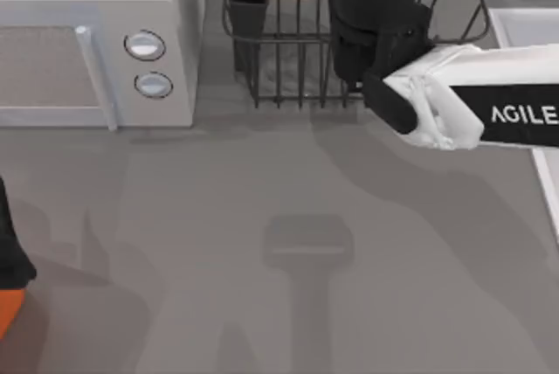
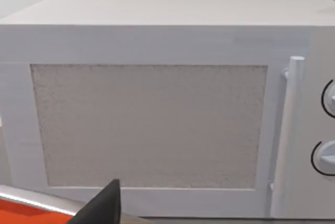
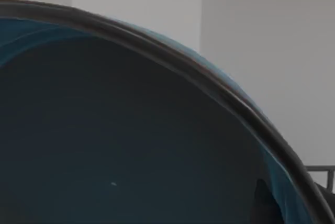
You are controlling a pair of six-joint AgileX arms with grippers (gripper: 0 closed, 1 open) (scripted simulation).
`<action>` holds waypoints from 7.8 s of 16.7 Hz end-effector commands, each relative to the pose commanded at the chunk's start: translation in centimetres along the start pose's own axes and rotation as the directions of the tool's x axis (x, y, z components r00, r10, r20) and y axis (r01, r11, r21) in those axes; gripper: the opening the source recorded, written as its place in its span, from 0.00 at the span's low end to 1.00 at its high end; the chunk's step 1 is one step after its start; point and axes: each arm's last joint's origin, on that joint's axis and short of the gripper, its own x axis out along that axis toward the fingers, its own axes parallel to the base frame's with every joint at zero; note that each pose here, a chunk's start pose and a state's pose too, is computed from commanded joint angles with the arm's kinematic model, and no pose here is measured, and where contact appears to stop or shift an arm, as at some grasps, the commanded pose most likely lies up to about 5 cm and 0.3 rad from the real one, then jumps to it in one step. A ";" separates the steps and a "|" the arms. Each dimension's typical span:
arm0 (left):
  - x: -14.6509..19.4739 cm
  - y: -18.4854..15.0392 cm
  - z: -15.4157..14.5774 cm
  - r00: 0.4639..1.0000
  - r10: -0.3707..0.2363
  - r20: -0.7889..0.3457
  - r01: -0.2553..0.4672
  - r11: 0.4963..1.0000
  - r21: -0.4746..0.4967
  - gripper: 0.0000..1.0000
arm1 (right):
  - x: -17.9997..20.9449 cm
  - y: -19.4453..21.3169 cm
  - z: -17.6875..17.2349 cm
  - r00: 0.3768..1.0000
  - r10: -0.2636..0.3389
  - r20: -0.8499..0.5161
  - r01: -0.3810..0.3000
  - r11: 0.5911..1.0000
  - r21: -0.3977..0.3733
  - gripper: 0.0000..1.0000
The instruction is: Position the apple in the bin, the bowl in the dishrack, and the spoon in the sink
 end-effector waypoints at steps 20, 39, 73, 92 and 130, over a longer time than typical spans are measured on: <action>0.0 0.0 0.0 1.000 0.000 0.000 0.000 1.000 0.000 1.00 | -0.2 -0.5 0.3 1.000 0.004 -0.005 -0.004 1.000 -0.003 1.00; 0.0 0.0 0.0 1.000 0.000 0.000 0.000 1.000 0.000 1.00 | -25.7 -25.4 0.6 1.000 0.003 0.031 -0.002 1.000 -0.013 1.00; 0.0 0.0 0.0 1.000 0.000 0.000 0.000 1.000 0.000 1.00 | -17.7 -33.0 -2.6 0.031 -0.018 -0.999 -0.814 0.579 -0.036 1.00; 0.0 0.0 0.0 1.000 0.000 0.000 0.000 1.000 0.000 1.00 | -17.3 -33.4 -12.5 -0.002 -0.004 -1.000 -0.830 0.558 -0.001 1.00; 0.0 0.0 0.0 1.000 0.000 0.000 0.000 1.000 0.000 1.00 | -17.3 -33.3 -0.9 -0.007 0.001 -1.000 -0.811 0.584 0.007 0.00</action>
